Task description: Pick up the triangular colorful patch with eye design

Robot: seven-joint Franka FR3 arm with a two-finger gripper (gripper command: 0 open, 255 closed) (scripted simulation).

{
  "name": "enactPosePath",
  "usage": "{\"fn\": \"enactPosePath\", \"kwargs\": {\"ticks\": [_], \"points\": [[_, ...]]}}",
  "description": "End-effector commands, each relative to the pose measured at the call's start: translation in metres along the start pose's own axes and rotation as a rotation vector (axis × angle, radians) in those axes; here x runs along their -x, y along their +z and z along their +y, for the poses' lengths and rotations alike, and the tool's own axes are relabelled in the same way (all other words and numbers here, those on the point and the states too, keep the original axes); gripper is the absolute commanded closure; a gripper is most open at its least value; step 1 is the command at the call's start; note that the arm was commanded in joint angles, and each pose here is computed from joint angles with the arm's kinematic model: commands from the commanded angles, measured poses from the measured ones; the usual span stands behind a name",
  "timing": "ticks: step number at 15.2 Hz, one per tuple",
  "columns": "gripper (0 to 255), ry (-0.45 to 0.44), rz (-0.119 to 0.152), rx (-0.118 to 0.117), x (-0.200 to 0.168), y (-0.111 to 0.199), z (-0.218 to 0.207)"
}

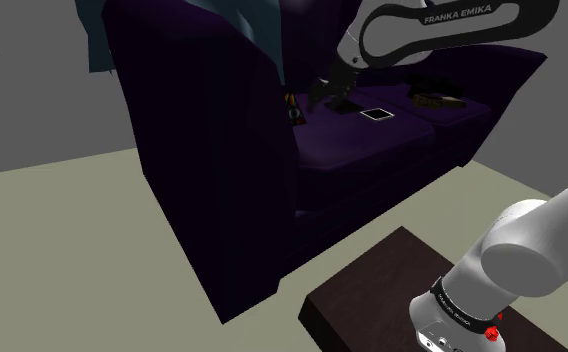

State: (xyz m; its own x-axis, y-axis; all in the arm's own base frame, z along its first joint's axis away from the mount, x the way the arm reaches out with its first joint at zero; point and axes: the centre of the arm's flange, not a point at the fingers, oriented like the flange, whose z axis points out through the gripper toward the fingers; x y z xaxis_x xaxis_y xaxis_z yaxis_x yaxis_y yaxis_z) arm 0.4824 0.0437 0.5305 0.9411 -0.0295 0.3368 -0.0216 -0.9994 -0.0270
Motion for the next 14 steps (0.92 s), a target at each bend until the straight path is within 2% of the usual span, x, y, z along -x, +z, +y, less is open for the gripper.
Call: {"fn": "enactPosePath", "kwargs": {"ticks": [1,8,14], "points": [[0,0.003,0.053,-0.013,-0.019,0.001,-0.007],[0,0.012,0.227,-0.055,-0.079,-0.002,-0.030],[0,0.013,0.229,-0.056,-0.071,0.023,-0.030]]}}
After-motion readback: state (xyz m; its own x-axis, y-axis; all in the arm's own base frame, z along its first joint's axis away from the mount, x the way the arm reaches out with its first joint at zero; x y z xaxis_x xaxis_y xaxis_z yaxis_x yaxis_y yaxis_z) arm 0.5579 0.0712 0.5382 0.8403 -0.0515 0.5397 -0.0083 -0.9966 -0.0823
